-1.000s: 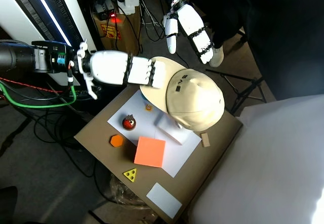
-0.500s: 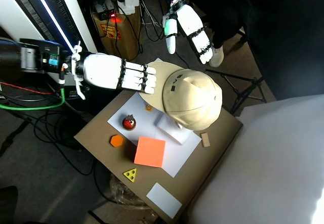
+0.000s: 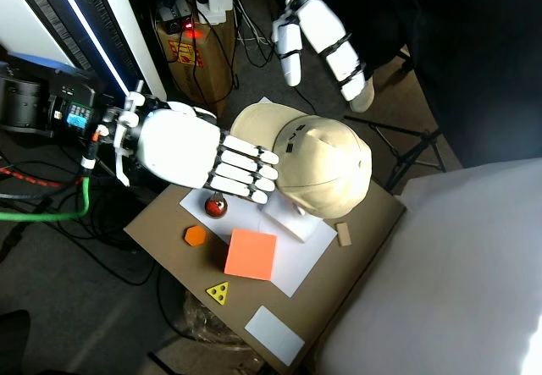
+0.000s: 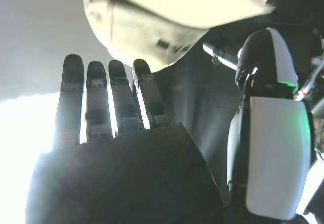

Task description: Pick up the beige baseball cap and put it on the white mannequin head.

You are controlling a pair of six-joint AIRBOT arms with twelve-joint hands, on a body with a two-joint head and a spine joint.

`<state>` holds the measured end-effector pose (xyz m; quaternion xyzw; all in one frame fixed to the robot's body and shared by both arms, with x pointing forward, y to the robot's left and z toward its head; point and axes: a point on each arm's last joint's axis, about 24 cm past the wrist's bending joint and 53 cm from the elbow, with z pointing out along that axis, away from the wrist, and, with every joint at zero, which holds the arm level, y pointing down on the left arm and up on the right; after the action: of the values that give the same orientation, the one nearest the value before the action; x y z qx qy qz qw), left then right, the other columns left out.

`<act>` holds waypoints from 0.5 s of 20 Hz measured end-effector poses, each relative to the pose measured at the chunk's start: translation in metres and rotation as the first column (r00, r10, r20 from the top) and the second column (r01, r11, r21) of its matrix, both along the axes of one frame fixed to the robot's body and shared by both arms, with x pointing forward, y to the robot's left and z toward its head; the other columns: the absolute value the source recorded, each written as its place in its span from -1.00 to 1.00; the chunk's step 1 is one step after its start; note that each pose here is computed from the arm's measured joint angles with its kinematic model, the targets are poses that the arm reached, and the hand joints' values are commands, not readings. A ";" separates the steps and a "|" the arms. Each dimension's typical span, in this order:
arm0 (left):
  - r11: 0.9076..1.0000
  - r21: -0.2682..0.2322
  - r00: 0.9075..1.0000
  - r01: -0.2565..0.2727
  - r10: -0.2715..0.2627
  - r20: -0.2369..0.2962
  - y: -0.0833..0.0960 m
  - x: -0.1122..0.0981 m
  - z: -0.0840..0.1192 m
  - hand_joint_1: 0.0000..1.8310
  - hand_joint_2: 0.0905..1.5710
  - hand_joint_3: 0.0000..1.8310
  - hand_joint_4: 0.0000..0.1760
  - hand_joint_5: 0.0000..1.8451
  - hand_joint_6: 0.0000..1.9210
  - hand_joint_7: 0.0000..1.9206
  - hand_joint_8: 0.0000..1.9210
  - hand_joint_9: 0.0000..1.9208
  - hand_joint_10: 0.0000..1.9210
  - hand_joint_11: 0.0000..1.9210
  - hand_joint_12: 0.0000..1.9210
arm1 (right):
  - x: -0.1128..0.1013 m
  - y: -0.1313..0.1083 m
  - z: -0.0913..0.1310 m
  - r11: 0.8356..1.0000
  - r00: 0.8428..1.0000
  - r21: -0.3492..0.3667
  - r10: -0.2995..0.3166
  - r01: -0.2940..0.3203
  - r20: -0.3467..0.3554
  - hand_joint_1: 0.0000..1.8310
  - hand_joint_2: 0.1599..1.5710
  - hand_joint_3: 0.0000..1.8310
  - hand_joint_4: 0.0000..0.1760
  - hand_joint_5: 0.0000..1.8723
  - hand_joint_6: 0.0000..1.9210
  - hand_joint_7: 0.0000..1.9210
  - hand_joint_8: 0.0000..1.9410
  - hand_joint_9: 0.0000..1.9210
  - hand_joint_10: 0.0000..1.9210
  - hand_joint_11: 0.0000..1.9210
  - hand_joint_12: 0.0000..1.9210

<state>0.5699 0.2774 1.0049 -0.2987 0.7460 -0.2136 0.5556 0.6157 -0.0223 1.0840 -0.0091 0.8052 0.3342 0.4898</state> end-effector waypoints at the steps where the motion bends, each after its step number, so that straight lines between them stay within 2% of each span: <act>1: 0.999 0.034 0.999 -0.028 0.028 -0.024 0.004 0.001 0.009 -1.00 0.47 -1.00 -1.00 -0.99 -1.00 -0.97 -1.00 -0.95 -1.00 -1.00 -0.62 | -0.001 0.000 -0.002 1.000 1.000 -0.014 0.004 -0.004 -0.015 -0.50 0.07 -1.00 -0.56 -0.88 -0.99 -0.94 -0.99 -0.94 -0.99 -1.00 -0.53; 2: 0.997 0.041 0.997 -0.058 0.060 -0.048 0.006 0.001 0.020 -1.00 0.47 -1.00 -1.00 -0.89 -1.00 -0.89 -1.00 -0.86 -1.00 -1.00 -0.47 | -0.002 0.003 -0.004 0.999 0.999 -0.025 0.019 -0.019 -0.030 -0.49 0.08 -1.00 -0.64 -0.79 -0.98 -0.85 -0.99 -0.86 -0.98 -1.00 -0.38; 4: 0.996 0.060 0.992 -0.061 0.067 -0.108 0.001 -0.001 0.032 -1.00 0.47 -1.00 -1.00 -0.87 -1.00 -0.87 -1.00 -0.84 -1.00 -1.00 -0.43 | -0.003 0.006 -0.002 0.999 0.999 -0.029 0.034 -0.035 -0.030 -0.50 0.09 -1.00 -0.65 -0.76 -0.99 -0.82 -0.99 -0.84 -0.99 -1.00 -0.33; 5: 0.997 0.056 0.986 -0.058 0.066 -0.150 -0.005 -0.002 0.034 -0.99 0.49 -1.00 -1.00 -0.72 -0.99 -0.75 -0.99 -0.72 -0.99 -0.99 -0.26 | -0.002 0.006 0.000 0.999 0.999 -0.029 0.034 -0.034 -0.022 -0.46 0.10 -1.00 -0.82 -0.59 -0.98 -0.63 -0.98 -0.67 -0.97 -0.96 -0.06; 6: 0.998 0.051 0.981 -0.047 0.056 -0.185 -0.012 -0.006 0.033 -0.84 0.48 -1.00 -1.00 -0.42 -0.97 -0.35 -0.95 -0.34 -0.90 -0.72 -0.12 | -0.003 0.008 0.000 0.999 0.999 -0.027 0.035 -0.035 -0.023 -0.34 0.09 -1.00 -1.00 -0.21 -0.94 -0.19 -0.88 -0.21 -0.72 -0.52 0.25; 7: 0.998 0.041 0.974 -0.042 0.050 -0.220 -0.019 -0.011 0.029 -0.71 0.49 -1.00 -1.00 -0.14 -0.96 -0.09 -0.89 -0.11 -0.76 -0.48 0.06 | -0.004 0.010 -0.001 0.999 0.999 -0.026 0.037 -0.038 -0.025 -0.22 0.11 -1.00 -1.00 0.04 -0.87 0.00 -0.69 -0.13 -0.08 -0.26 0.52; 8: 0.999 0.006 0.966 -0.043 0.043 -0.254 -0.028 -0.018 0.025 -0.71 0.49 -1.00 -1.00 -0.14 -0.96 -0.09 -0.89 -0.11 -0.76 -0.48 0.06 | -0.006 0.013 -0.002 0.999 0.999 -0.025 0.043 -0.044 -0.026 -0.22 0.11 -1.00 -1.00 0.04 -0.87 0.00 -0.69 -0.13 -0.08 -0.26 0.52; 9: 0.999 -0.015 0.959 -0.038 0.032 -0.283 -0.036 -0.023 0.023 -0.64 0.49 -1.00 -1.00 0.02 -0.95 0.01 -0.79 -0.14 -0.33 -0.35 0.21 | -0.007 0.016 -0.004 0.999 0.998 -0.023 0.047 -0.048 -0.033 -0.16 0.14 -1.00 -1.00 0.11 -0.71 -0.02 -0.34 -0.17 0.34 -0.19 0.70; 10: 0.999 -0.021 0.948 -0.033 0.025 -0.316 -0.044 -0.030 0.022 -0.50 0.48 -1.00 -1.00 0.01 -0.50 -0.05 -0.13 -0.16 0.34 -0.22 0.54 | -0.009 0.018 -0.005 0.998 0.998 -0.021 0.052 -0.053 -0.037 -0.10 0.19 -0.99 -1.00 -0.03 0.00 -0.10 0.21 -0.17 0.73 -0.08 0.93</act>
<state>0.5404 0.2329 1.0267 -0.3469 0.8180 -0.1645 0.4284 0.6067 -0.0038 1.0787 -0.0296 0.8172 0.3382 0.4659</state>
